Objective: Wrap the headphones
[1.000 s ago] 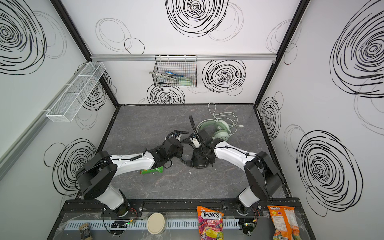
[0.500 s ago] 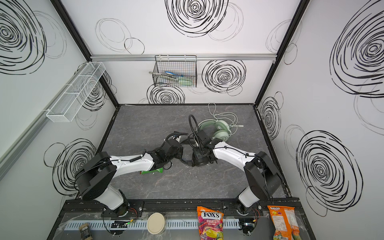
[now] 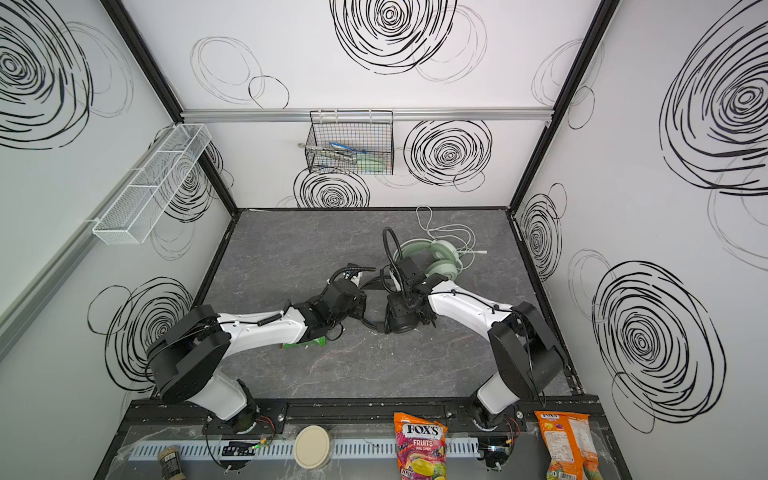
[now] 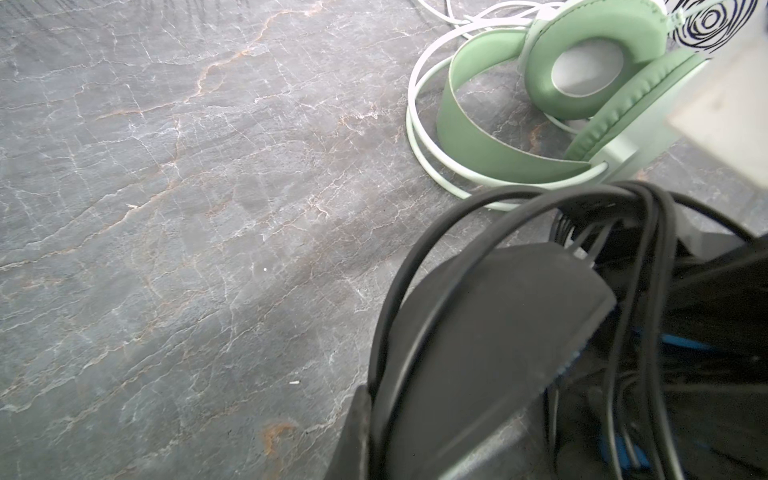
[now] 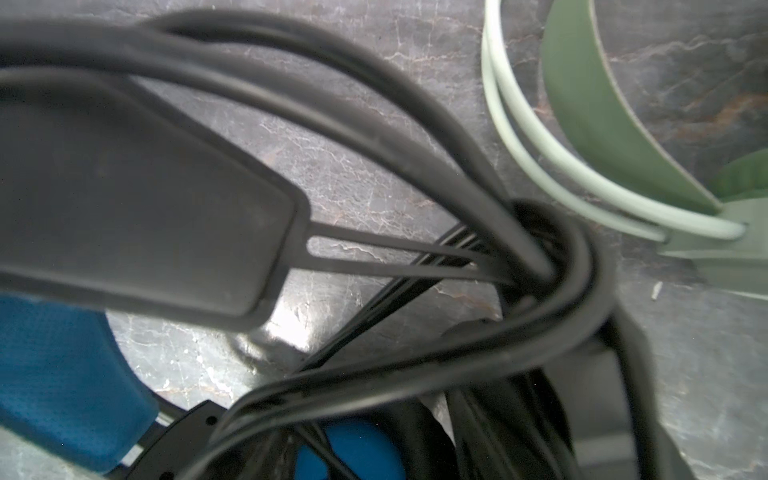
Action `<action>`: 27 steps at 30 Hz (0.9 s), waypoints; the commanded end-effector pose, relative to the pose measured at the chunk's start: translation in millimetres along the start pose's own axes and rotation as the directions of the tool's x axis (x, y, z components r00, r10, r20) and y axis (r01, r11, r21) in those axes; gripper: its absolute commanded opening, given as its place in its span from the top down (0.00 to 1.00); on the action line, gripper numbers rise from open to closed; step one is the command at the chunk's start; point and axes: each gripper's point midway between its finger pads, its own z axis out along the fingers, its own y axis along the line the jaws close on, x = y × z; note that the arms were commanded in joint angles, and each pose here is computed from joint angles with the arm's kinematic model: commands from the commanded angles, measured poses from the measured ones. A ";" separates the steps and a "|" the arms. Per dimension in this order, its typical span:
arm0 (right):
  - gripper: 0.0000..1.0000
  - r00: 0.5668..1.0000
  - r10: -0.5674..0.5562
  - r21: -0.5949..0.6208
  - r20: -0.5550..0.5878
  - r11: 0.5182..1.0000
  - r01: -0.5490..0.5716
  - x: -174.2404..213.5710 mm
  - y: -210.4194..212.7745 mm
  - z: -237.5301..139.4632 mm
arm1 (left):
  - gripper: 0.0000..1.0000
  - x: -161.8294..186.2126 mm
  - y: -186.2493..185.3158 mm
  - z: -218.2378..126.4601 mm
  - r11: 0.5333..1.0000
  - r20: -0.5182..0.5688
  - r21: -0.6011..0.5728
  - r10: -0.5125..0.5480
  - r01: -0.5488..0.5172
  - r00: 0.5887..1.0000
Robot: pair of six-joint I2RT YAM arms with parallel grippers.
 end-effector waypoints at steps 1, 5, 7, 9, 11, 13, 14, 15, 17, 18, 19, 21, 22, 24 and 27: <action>0.35 0.999 -0.019 0.308 -0.027 0.951 0.026 11.4 -53.4 -11.5 | 1.00 20.9 -33.6 -18.4 0.984 -0.086 0.171 0.065 -0.049 0.994; 0.34 0.997 -0.078 0.387 -0.007 0.919 0.075 13.2 -52.7 -29.6 | 1.00 22.2 -34.8 -18.3 0.982 -0.095 0.183 0.068 -0.049 0.993; 0.34 0.996 -0.084 0.388 0.005 0.918 0.075 12.6 -52.2 -34.3 | 1.00 23.1 -34.9 -18.3 0.981 -0.099 0.186 0.073 -0.053 0.992; 0.35 0.998 -0.060 0.366 -0.001 0.929 0.056 13.5 -51.4 -34.1 | 1.00 24.2 -34.5 -19.4 0.980 -0.103 0.190 0.075 -0.055 0.992; 0.34 0.999 -0.026 0.334 -0.019 0.942 0.031 15.8 -49.3 -31.6 | 1.00 25.0 -33.7 -20.8 0.979 -0.105 0.197 0.076 -0.054 0.992; 0.33 1.000 -0.009 0.311 -0.029 0.950 0.018 17.8 -45.7 -30.4 | 1.00 25.0 -32.4 -22.5 0.979 -0.104 0.197 0.076 -0.055 0.992; 0.32 0.999 0.000 0.293 -0.035 0.956 0.011 19.2 -42.7 -29.7 | 1.00 25.6 -30.8 -23.5 0.980 -0.106 0.194 0.075 -0.053 0.992; 0.32 0.999 0.007 0.277 -0.039 0.961 0.004 20.7 -39.7 -29.4 | 1.00 26.1 -29.0 -23.9 0.980 -0.106 0.191 0.074 -0.053 0.992; 0.28 0.999 0.021 0.249 -0.041 0.968 -0.010 23.5 -34.0 -29.2 | 1.00 27.6 -26.5 -24.8 0.981 -0.109 0.188 0.067 -0.045 0.992; 0.23 0.999 0.027 0.230 -0.038 0.973 -0.018 24.5 -30.5 -28.8 | 1.00 29.0 -25.8 -24.7 0.981 -0.112 0.187 0.064 -0.042 0.992; 0.19 0.999 0.030 0.215 -0.031 0.976 -0.023 25.6 -27.6 -28.4 | 1.00 30.1 -25.2 -24.5 0.981 -0.113 0.187 0.063 -0.041 0.992; 0.16 0.999 0.032 0.196 -0.023 0.980 -0.027 26.1 -24.3 -28.1 | 1.00 32.0 -24.7 -24.1 0.982 -0.116 0.187 0.060 -0.037 0.992; 0.16 0.999 0.030 0.199 -0.022 0.980 -0.025 25.8 -24.3 -28.7 | 1.00 32.6 -24.9 -24.1 0.981 -0.116 0.188 0.058 -0.035 0.992; 0.16 1.000 0.011 0.215 -0.012 0.977 -0.008 22.4 -23.3 -32.1 | 1.00 33.6 -24.8 -24.1 0.981 -0.119 0.189 0.056 -0.033 0.991; 0.16 1.000 0.002 0.240 -0.008 0.971 0.000 18.4 -23.4 -39.4 | 1.00 32.9 -25.2 -24.9 0.981 -0.118 0.191 0.052 -0.029 0.992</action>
